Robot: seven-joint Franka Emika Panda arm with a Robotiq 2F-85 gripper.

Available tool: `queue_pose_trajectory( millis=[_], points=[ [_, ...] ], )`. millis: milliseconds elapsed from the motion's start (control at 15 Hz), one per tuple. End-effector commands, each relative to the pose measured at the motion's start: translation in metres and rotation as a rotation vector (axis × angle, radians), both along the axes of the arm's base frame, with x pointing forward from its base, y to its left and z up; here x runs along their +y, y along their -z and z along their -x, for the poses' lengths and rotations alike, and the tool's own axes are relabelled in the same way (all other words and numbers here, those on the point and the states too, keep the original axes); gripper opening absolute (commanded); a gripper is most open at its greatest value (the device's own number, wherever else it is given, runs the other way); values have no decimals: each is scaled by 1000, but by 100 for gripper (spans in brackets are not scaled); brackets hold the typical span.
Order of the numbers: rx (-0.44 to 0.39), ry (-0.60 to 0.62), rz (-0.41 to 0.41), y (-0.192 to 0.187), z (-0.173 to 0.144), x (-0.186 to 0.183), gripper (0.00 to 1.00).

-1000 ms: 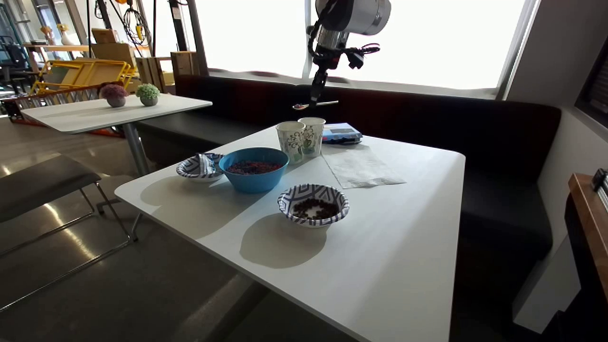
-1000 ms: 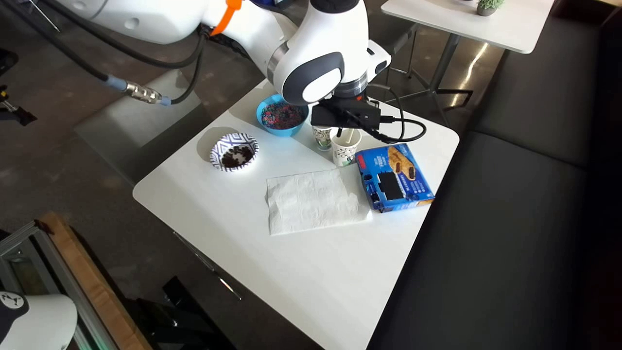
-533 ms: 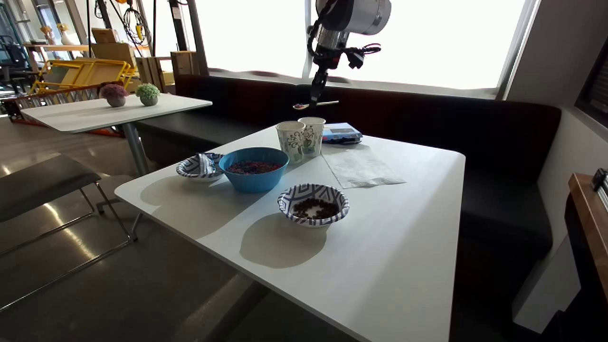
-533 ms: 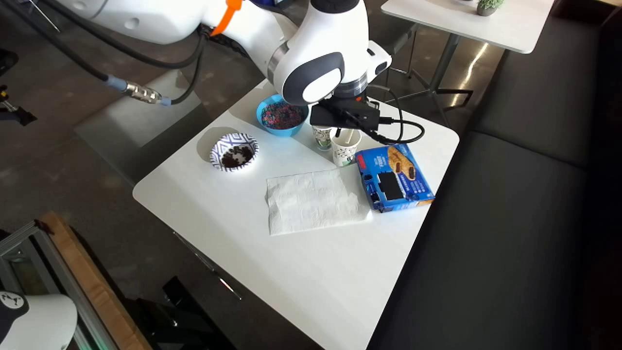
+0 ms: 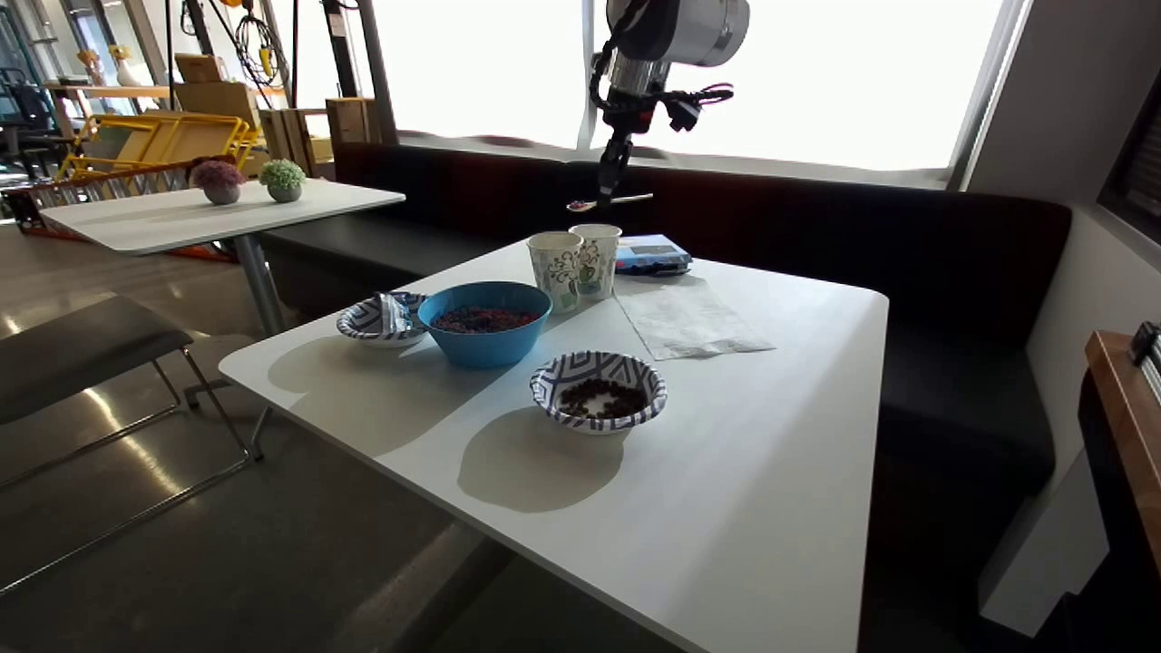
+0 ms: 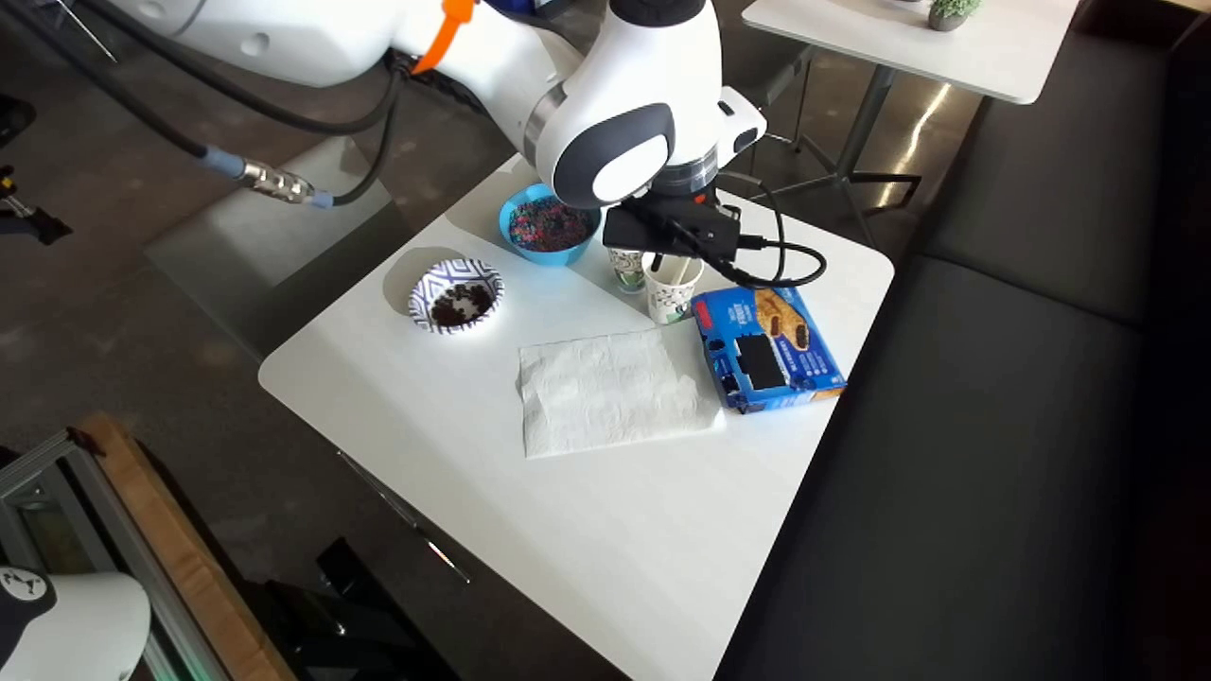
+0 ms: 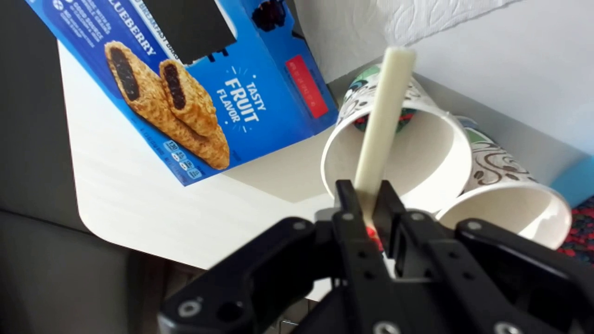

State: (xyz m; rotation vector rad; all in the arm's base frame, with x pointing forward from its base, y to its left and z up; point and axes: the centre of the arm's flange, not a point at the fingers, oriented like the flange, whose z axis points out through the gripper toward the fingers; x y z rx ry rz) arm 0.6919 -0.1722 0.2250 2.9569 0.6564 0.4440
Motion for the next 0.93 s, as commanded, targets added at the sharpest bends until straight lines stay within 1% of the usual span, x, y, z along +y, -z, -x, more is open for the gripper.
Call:
queue_pose_trajectory(
  millis=[0,333,867],
  points=[
    [48,20,0,-2,7,3,4],
    [102,19,-10,2,11,4,4],
    [178,-5,11,15,9,0,4]
  ],
)
